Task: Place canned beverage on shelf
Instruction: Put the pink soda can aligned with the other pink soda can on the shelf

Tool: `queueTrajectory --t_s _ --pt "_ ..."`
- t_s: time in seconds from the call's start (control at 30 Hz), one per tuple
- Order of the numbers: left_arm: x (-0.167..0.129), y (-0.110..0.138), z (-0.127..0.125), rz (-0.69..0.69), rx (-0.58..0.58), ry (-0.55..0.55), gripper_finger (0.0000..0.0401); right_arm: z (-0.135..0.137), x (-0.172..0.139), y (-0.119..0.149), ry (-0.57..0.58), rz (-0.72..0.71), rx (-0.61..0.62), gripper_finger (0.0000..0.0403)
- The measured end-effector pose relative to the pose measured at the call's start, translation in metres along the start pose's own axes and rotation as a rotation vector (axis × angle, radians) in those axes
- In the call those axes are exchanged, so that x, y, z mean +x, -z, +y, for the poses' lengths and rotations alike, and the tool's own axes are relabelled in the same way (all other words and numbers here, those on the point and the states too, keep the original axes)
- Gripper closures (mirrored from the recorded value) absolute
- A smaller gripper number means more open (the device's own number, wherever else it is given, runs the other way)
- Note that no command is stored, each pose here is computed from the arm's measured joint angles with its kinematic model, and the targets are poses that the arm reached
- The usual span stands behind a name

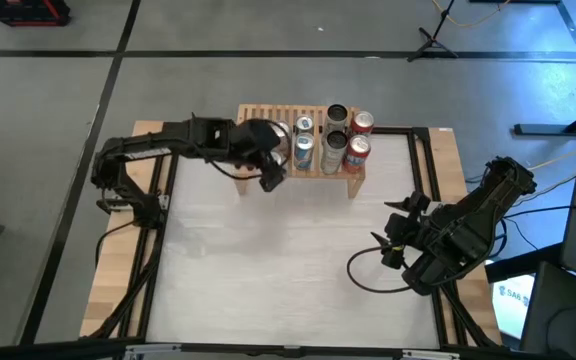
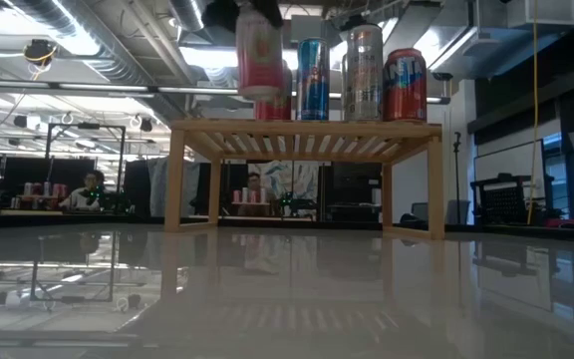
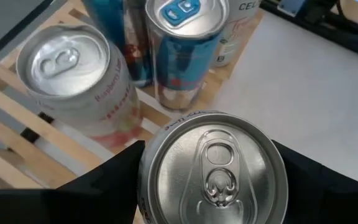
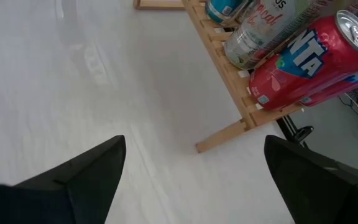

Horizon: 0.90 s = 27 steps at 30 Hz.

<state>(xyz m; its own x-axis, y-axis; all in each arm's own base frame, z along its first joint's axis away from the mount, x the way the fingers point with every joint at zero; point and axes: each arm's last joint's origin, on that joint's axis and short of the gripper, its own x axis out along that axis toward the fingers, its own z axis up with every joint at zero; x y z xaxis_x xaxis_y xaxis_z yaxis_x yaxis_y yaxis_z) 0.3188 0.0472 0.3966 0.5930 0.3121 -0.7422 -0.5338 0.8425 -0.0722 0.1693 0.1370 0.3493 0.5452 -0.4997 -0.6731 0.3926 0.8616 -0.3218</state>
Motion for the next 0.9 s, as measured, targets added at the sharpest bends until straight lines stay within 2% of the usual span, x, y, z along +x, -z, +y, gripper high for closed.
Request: queueTrajectory --t_s 0.3,0.47,0.9 --pt "0.018 -0.014 0.031 0.02 0.058 0.032 0.0134 0.0 0.0 0.0 -0.002 0.004 0.049 0.0031" --pt "0.031 -0.015 0.036 0.055 0.103 0.044 0.0134 0.0 0.0 0.0 -0.005 0.01 0.053 0.0031" --pt "0.043 -0.021 0.052 0.055 0.107 0.051 0.0126 0.0 0.0 0.0 -0.005 0.009 0.053 0.0031"
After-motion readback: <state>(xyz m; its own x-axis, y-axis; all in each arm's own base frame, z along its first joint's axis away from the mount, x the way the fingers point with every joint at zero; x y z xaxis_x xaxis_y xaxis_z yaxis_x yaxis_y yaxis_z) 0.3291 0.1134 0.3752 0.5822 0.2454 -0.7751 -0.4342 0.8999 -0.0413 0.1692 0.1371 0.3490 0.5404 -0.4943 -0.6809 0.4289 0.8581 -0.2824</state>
